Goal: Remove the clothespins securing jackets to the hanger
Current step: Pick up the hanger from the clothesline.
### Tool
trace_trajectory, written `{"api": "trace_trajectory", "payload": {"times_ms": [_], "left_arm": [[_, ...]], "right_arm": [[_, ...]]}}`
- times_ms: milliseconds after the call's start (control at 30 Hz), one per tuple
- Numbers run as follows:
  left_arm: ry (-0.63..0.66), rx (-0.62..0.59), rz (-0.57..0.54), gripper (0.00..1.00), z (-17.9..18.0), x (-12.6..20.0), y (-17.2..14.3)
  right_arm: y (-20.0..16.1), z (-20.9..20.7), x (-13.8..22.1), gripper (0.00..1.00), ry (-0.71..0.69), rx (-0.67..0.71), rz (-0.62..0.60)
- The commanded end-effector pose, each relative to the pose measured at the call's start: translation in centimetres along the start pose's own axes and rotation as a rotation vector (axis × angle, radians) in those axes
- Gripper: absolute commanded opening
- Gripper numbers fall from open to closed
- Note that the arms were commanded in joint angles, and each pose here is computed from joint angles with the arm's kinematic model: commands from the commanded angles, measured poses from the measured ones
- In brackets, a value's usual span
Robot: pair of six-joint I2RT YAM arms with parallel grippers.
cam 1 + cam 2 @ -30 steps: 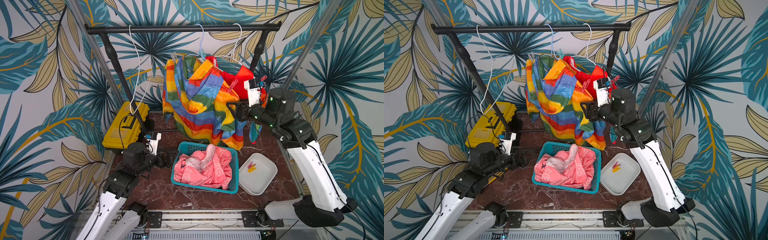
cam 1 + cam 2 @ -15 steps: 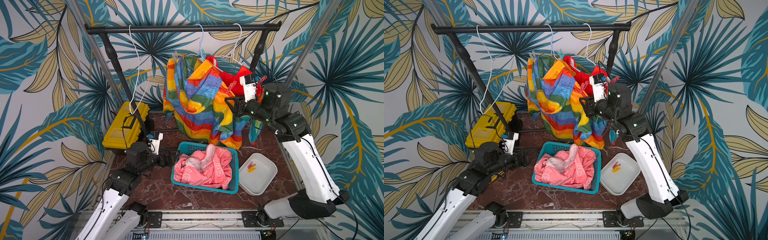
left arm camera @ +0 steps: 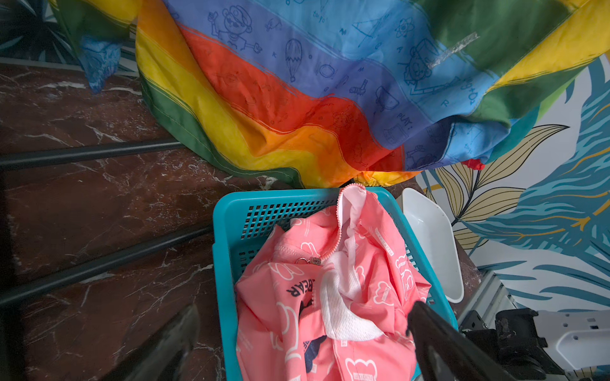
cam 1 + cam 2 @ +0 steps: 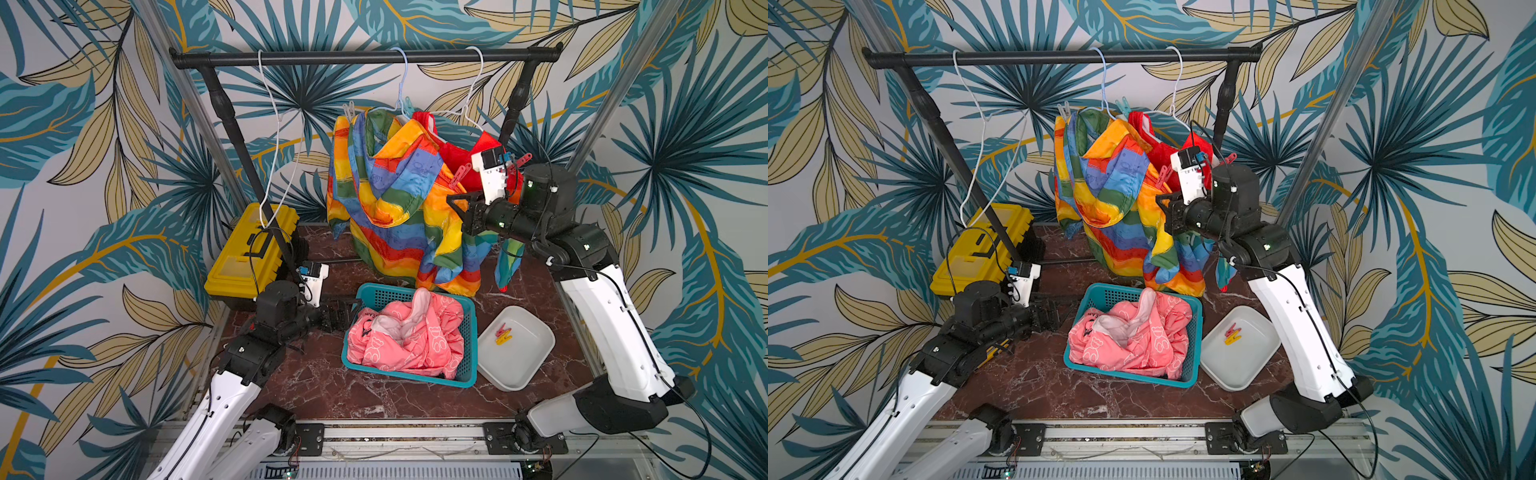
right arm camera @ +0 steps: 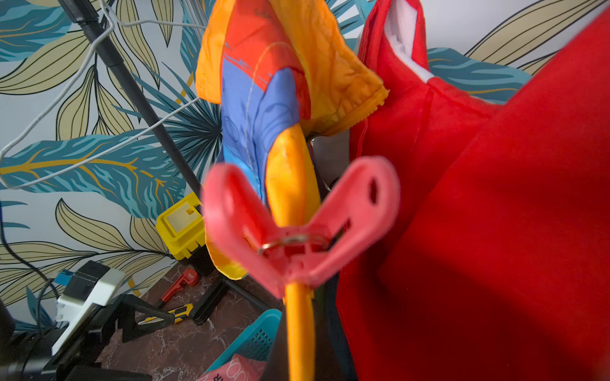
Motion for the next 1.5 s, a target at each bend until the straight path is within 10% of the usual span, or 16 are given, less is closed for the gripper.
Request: {"api": "trace_trajectory", "payload": {"times_ms": [0, 1067, 1467], "left_arm": [[-0.037, -0.005, -0.014, 1.0, -0.5, -0.3, 0.4], [-0.02, -0.018, 0.0, 1.0, -0.6, -1.7, -0.4], [0.192, 0.055, -0.248, 1.0, 0.3, -1.2, 2.4]], "right_arm": [[2.4, 0.7, 2.6, 0.0, 0.022, -0.003, -0.127], [8.1, 0.9, 8.6, 0.0, -0.086, -0.029, -0.575], [6.1, 2.4, 14.2, 0.0, -0.04, -0.034, -0.569]]}}
Point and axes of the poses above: each gripper's point midway between its finger pads, its own x axis back along the fingers, its own z axis along the line the jaws close on, y = z × x, the point moved 10 cm from there along x, back along the fingers, and after that the axes turned 6 degrees about x, right-handed, at the moved point
